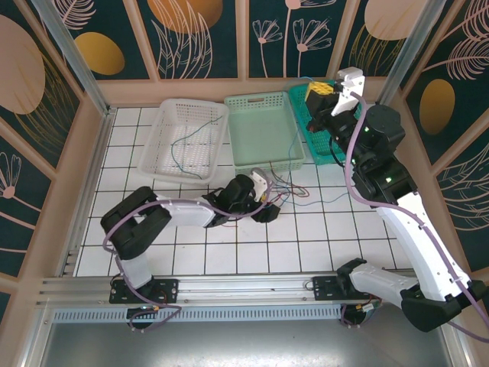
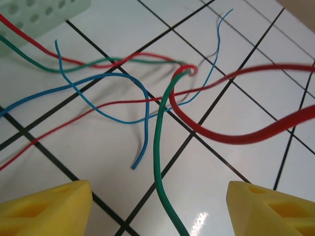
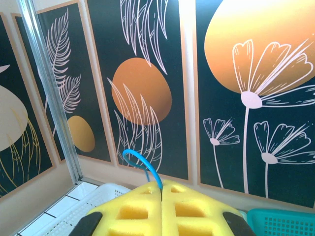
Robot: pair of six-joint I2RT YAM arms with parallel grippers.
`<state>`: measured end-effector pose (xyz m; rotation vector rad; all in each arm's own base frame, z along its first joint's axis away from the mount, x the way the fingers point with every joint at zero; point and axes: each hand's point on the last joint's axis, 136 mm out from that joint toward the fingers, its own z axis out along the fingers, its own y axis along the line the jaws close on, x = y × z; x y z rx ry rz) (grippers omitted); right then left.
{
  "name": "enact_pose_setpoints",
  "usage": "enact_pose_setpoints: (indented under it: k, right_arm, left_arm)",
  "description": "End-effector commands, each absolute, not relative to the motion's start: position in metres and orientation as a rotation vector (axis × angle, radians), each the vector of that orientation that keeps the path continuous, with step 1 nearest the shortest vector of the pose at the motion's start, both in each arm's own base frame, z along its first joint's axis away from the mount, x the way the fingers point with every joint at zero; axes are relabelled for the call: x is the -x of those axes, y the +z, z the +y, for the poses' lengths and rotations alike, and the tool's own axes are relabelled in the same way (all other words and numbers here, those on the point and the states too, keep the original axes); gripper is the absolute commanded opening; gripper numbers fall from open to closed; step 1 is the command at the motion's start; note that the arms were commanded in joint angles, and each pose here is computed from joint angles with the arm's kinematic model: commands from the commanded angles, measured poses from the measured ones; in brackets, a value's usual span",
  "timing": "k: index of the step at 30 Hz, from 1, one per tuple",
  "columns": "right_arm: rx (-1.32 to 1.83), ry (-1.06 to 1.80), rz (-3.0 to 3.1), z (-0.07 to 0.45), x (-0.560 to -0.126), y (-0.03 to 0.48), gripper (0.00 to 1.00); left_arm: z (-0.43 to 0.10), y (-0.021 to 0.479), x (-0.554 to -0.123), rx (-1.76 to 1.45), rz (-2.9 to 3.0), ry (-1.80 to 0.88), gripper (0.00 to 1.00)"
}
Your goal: Untangle the cables
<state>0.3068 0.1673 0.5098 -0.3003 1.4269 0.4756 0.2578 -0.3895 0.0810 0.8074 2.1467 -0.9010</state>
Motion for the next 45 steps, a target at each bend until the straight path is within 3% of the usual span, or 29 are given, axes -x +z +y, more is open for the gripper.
enact_pose_setpoints:
  k: [1, 7, 21, 25, 29, 36, 45]
  right_arm:
    - [0.254, 0.485, 1.419, 0.161, -0.311, 0.514, 0.00]
    - [0.190, 0.521, 1.414, 0.151, -0.312, 0.522, 0.00]
    - [0.134, 0.565, 1.422, 0.148, -0.319, 0.524, 0.00]
    - [0.114, 0.455, 1.435, 0.135, -0.325, 0.522, 0.00]
    - [0.031, 0.169, 1.571, 0.102, -0.348, 0.492, 0.00]
    - [0.073, 0.303, 1.553, 0.116, -0.346, 0.483, 0.00]
    - [0.120, 0.441, 1.553, 0.136, -0.375, 0.479, 0.00]
  left_arm:
    - [-0.378, 0.111, -0.259, -0.775, 2.022, -0.878, 0.73]
    - [-0.368, 0.118, -0.257, -0.784, 1.984, -0.836, 0.77]
    - [-0.388, 0.147, -0.238, -0.761, 1.826, -1.130, 0.81]
    - [-0.380, 0.135, -0.253, -0.686, 1.895, -1.024, 0.81]
    - [-0.371, 0.128, -0.265, -0.626, 1.944, -0.930, 0.83]
    - [-0.373, 0.143, -0.276, -0.575, 1.919, -0.910, 0.87]
    - [-0.321, 0.171, -0.295, -0.343, 1.864, -0.709, 0.99]
